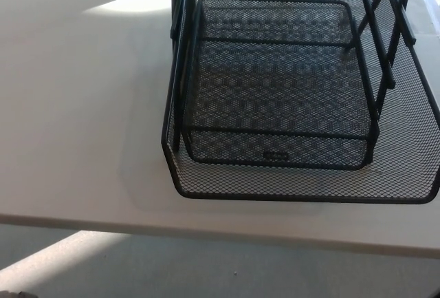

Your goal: A balck drawer is kept on the middle of the table and the robot uses its right hand to push it back away from the robot

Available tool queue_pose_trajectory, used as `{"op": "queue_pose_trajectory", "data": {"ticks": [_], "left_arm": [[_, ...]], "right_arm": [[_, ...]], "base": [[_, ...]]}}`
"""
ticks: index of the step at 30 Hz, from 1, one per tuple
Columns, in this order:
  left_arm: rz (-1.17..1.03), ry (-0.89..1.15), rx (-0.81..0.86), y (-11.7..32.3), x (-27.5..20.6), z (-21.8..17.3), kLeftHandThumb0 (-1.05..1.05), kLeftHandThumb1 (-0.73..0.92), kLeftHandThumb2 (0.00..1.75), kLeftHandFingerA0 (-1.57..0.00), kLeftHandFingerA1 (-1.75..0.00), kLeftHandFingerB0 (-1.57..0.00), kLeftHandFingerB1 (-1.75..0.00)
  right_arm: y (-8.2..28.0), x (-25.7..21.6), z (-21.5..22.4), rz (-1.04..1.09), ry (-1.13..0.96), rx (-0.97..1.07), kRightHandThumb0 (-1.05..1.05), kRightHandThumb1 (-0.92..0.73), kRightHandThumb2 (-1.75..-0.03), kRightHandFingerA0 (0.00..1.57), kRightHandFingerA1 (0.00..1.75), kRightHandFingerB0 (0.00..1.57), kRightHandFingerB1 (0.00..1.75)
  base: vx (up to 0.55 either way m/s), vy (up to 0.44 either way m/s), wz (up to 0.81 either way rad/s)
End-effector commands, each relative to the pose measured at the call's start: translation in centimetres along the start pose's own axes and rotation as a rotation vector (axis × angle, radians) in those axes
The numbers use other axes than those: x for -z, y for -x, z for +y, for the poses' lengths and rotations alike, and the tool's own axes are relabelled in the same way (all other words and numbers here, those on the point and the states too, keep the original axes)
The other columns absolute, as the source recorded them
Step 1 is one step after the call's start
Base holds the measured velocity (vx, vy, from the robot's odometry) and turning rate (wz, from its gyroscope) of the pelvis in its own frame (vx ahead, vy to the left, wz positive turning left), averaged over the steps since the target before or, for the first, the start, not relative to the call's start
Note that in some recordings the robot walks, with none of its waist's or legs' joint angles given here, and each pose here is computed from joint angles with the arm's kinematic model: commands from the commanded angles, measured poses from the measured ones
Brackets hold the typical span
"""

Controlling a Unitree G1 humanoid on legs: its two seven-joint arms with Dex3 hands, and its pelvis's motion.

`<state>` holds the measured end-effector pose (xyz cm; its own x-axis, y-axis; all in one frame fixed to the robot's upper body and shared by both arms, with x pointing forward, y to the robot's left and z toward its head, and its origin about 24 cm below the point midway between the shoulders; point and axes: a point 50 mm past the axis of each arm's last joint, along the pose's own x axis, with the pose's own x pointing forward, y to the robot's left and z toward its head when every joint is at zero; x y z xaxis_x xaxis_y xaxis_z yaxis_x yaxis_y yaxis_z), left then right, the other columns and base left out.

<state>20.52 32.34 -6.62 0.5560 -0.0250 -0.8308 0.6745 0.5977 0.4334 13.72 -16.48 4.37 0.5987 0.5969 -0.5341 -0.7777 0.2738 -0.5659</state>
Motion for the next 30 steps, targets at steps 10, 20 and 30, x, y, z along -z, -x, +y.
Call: {"op": "queue_pose_trajectory", "data": {"ticks": [10, 20, 30], "left_arm": [[0.006, -0.029, 0.004, 0.3, 0.2, 0.5, -0.55, 0.75, 0.63, -0.51, -0.39, -0.34, -0.33], [0.005, -0.031, 0.005, 0.3, 0.2, 0.5, -0.55, 0.74, 0.63, -0.51, -0.39, -0.35, -0.33], [0.005, -0.023, 0.008, 0.2, 0.1, 0.5, -0.56, 0.71, 0.62, -0.49, -0.39, -0.32, -0.32]], "right_arm": [[4.2, -9.7, -1.7, -0.321, 0.397, -0.296, -0.47, -0.82, -0.64, 0.54, 0.45, 0.37, 0.35], [3.1, -10.5, -2.6, -0.308, 0.470, -0.431, -0.47, -0.81, -0.65, 0.52, 0.44, 0.35, 0.35], [2.1, -11.1, -3.3, -0.271, 0.497, -0.498, -0.47, -0.81, -0.65, 0.50, 0.43, 0.35, 0.35]], "base": [[0.00, 0.000, 0.00], [0.00, 0.000, 0.00], [0.00, 0.000, 0.00]]}}
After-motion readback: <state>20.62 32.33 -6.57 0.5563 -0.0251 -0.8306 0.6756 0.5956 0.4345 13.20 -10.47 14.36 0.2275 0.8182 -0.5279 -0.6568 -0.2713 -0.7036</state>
